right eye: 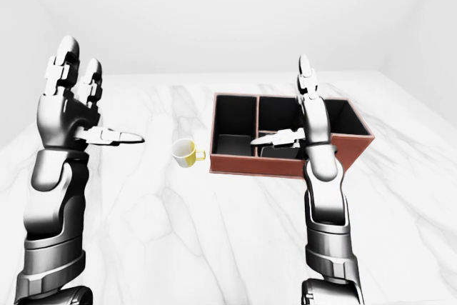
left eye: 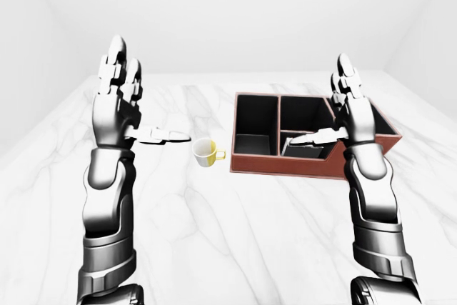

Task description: Pick up the book and place it in the caddy.

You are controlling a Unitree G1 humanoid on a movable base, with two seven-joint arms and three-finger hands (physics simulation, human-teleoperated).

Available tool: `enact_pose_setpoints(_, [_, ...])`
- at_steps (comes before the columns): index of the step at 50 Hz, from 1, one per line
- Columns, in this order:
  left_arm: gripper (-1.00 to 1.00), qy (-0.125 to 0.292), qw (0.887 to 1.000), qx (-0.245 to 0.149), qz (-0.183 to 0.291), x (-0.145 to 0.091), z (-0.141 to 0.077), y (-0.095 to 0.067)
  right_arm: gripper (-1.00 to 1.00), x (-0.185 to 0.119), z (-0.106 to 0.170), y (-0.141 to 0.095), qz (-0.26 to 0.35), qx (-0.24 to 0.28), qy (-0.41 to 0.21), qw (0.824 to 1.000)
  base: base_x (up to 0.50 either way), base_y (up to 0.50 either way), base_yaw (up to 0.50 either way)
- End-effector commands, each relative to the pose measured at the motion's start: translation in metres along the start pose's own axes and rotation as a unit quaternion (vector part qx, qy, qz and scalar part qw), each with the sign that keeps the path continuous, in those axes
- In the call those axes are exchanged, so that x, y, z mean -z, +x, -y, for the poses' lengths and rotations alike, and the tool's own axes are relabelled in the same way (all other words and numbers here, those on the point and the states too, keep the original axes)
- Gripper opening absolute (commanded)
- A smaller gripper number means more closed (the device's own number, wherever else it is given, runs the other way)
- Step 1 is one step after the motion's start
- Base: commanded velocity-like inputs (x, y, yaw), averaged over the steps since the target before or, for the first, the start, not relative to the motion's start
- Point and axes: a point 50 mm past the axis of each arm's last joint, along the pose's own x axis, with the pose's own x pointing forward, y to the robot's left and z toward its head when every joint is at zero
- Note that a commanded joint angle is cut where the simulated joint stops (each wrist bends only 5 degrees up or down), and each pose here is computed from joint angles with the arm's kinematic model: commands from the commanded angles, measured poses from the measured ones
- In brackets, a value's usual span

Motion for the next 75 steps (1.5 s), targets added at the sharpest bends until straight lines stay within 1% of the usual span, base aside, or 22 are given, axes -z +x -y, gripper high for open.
enact_pose_setpoints(1, [1.00, -0.008, 0.999, -0.007, 0.039, -0.020, 0.002, -0.027, 1.00, 0.018, -0.006, -0.034, -0.033, 0.002, 0.036, 0.999, 0.00, 0.00, 0.00])
enact_pose_setpoints(7, [1.00, -0.019, 0.999, -0.008, 0.047, -0.027, 0.004, -0.046, 1.00, 0.026, -0.011, -0.040, -0.018, 0.006, 0.050, 0.999, 0.00, 0.00, 0.00])
enact_pose_setpoints(11, [1.00, -0.021, 0.998, -0.011, 0.051, -0.031, 0.003, -0.054, 1.00, 0.030, -0.010, -0.040, -0.011, 0.017, 0.061, 0.998, 0.00, 0.00, 0.00])
enact_pose_setpoints(16, [1.00, -0.014, 0.999, -0.010, 0.044, -0.031, 0.004, -0.064, 1.00, 0.047, -0.013, -0.041, -0.047, 0.025, 0.075, 0.996, 0.00, 0.00, 0.00])
enact_pose_setpoints(17, [1.00, -0.013, 0.999, -0.012, 0.047, -0.034, 0.004, -0.067, 1.00, 0.054, -0.015, -0.042, -0.063, 0.028, 0.079, 0.994, 0.00, 0.00, 0.00])
enact_pose_setpoints(20, [1.00, -0.013, 0.998, -0.017, 0.053, -0.038, 0.002, -0.071, 1.00, 0.061, -0.017, -0.045, -0.079, 0.032, 0.085, 0.993, 0.00, 0.00, 0.00])
enact_pose_setpoints(21, [1.00, -0.013, 0.998, -0.022, 0.057, -0.040, 0.001, -0.074, 1.00, 0.063, -0.017, -0.045, -0.084, 0.035, 0.089, 0.992, 0.00, 0.00, 0.00])
enact_pose_setpoints(26, [1.00, -0.010, 0.998, -0.023, 0.058, -0.044, 0.000, -0.082, 1.00, 0.059, -0.013, -0.043, -0.074, 0.046, 0.093, 0.992, 0.00, 0.00, 0.00])
enact_pose_setpoints(28, [1.00, -0.008, 0.998, -0.022, 0.056, -0.046, 0.001, -0.087, 1.00, 0.052, -0.008, -0.042, -0.057, 0.054, 0.096, 0.992, 0.00, 0.00, 0.00])
enact_pose_setpoints(31, [1.00, -0.005, 0.999, -0.019, 0.048, -0.044, 0.002, -0.090, 1.00, 0.045, -0.005, -0.041, -0.041, 0.059, 0.098, 0.993, 0.00, 0.00, 0.00])
enact_pose_setpoints(35, [1.00, -0.006, 0.999, -0.020, 0.042, -0.042, 0.002, -0.092, 1.00, 0.037, -0.001, -0.041, -0.023, 0.065, 0.100, 0.993, 0.00, 0.00, 0.00])
enact_pose_setpoints(39, [1.00, -0.009, 0.999, -0.023, 0.034, -0.038, 0.001, -0.092, 1.00, 0.023, 0.004, -0.044, 0.007, 0.068, 0.102, 0.992, 0.00, 0.00, 0.00])
enact_pose_setpoints(42, [1.00, -0.010, 0.999, -0.024, 0.037, -0.039, 0.000, -0.092, 1.00, 0.011, 0.006, -0.047, 0.031, 0.071, 0.104, 0.992, 0.00, 0.00, 0.00])
enact_pose_setpoints(51, [1.00, -0.011, 0.999, -0.025, 0.044, -0.042, 0.000, -0.092, 1.00, -0.015, 0.005, -0.060, 0.085, 0.052, 0.114, 0.988, 0.00, 0.00, 0.00])
enact_pose_setpoints(55, [1.00, -0.012, 0.998, -0.028, 0.048, -0.044, -0.001, -0.093, 1.00, -0.031, 0.006, -0.068, 0.119, 0.049, 0.119, 0.984, 0.00, 0.00, 0.00])
enact_pose_setpoints(56, [1.00, -0.012, 0.998, -0.028, 0.048, -0.044, -0.001, -0.093, 1.00, -0.032, 0.006, -0.068, 0.120, 0.049, 0.120, 0.984, 0.00, 0.00, 0.00])
enact_pose_setpoints(59, [1.00, -0.014, 0.998, -0.030, 0.050, -0.046, -0.002, -0.095, 1.00, -0.046, 0.006, -0.075, 0.149, 0.038, 0.131, 0.979, 0.00, 0.00, 0.00])
enact_pose_setpoints(65, [1.00, -0.017, 0.998, -0.034, 0.054, -0.049, -0.003, -0.098, 1.00, -0.069, 0.014, -0.085, 0.170, 0.038, 0.156, 0.972, 0.00, 0.00, 0.00])
enact_pose_setpoints(71, [1.00, -0.022, 0.997, -0.038, 0.066, -0.054, -0.004, -0.101, 1.00, -0.079, 0.023, -0.087, 0.181, 0.048, 0.172, 0.967, 0.00, 0.00, 0.00])
enact_pose_setpoints(72, [1.00, -0.023, 0.997, -0.038, 0.068, -0.055, -0.004, -0.102, 1.00, -0.085, 0.027, -0.089, 0.196, 0.055, 0.177, 0.963, 0.00, 0.00, 0.00])
enact_pose_setpoints(75, [1.00, -0.027, 0.996, -0.040, 0.074, -0.058, -0.005, -0.103, 1.00, -0.091, 0.034, -0.089, 0.213, 0.065, 0.184, 0.957, 0.00, 0.00, 0.00])
